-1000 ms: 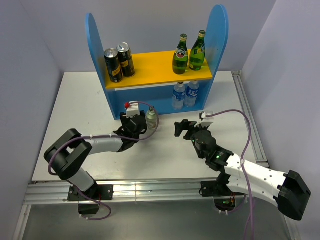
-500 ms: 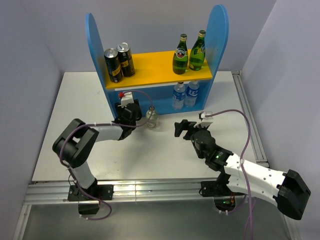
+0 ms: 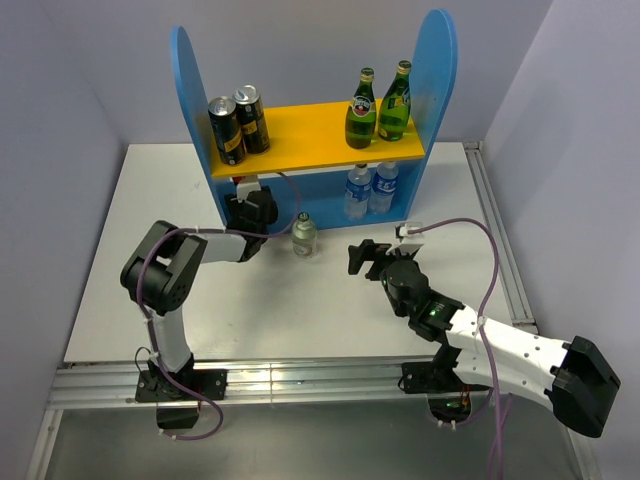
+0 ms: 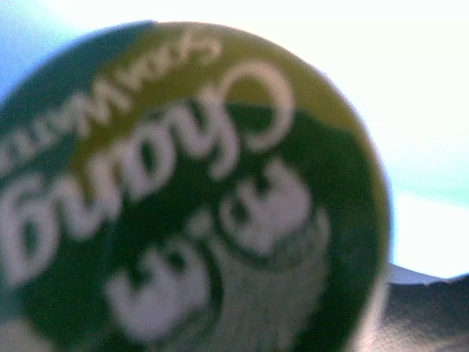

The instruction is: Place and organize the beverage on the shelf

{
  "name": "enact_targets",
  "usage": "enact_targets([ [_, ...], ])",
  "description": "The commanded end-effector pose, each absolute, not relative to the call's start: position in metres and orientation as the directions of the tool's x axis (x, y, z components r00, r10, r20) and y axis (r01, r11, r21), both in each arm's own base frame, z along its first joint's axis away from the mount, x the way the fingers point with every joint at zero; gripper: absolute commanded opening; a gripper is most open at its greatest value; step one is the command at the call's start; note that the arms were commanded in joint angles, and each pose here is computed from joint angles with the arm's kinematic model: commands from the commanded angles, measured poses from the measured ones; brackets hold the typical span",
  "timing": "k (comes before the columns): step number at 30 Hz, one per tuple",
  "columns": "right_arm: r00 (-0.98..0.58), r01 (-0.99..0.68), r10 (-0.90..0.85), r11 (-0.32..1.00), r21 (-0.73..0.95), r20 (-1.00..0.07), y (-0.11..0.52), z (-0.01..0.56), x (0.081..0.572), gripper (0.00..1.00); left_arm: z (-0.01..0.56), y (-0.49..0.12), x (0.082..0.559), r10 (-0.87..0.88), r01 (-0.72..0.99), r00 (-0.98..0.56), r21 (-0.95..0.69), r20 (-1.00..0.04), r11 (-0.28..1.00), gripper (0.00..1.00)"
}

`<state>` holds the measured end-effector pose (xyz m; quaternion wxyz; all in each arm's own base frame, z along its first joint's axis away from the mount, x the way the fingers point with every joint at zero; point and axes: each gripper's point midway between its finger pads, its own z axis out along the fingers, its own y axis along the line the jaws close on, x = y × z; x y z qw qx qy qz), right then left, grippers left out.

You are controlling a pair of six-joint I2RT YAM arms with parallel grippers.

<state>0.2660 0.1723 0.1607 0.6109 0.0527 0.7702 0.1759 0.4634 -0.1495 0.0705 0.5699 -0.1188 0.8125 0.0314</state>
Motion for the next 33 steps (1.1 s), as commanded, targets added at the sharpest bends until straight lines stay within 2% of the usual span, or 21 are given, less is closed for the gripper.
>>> enact_targets([
  [1, -0.207, -0.146, 0.332, 0.920, 0.364, -0.920, 0.177, 0.179, 0.270, 1.00, 0.127, -0.159, 0.493, -0.242, -0.219, -0.163, -0.204, -0.957, 0.954, 0.71],
  [4, -0.207, -0.144, 0.332, 0.920, 0.364, -0.920, 0.177, 0.179, 0.271, 1.00, 0.124, -0.158, 0.491, -0.246, -0.218, -0.168, -0.207, -0.955, 0.954, 0.98],
  [5, -0.207, -0.144, 0.332, 0.920, 0.364, -0.920, 0.177, 0.180, 0.271, 1.00, 0.124, -0.159, 0.490, -0.247, -0.212, -0.170, -0.209, -0.954, 0.955, 0.99],
  [25, -0.206, -0.153, 0.341, 0.914, 0.375, -0.917, 0.178, 0.182, 0.270, 1.00, 0.126, -0.165, 0.436, -0.251, -0.174, -0.239, -0.213, -0.938, 0.961, 0.99],
  [33, -0.200, -0.147, 0.340, 0.917, 0.372, -0.919, 0.176, 0.183, 0.270, 1.00, 0.127, -0.179, 0.381, -0.238, -0.170, -0.252, -0.199, -0.938, 0.965, 0.99],
])
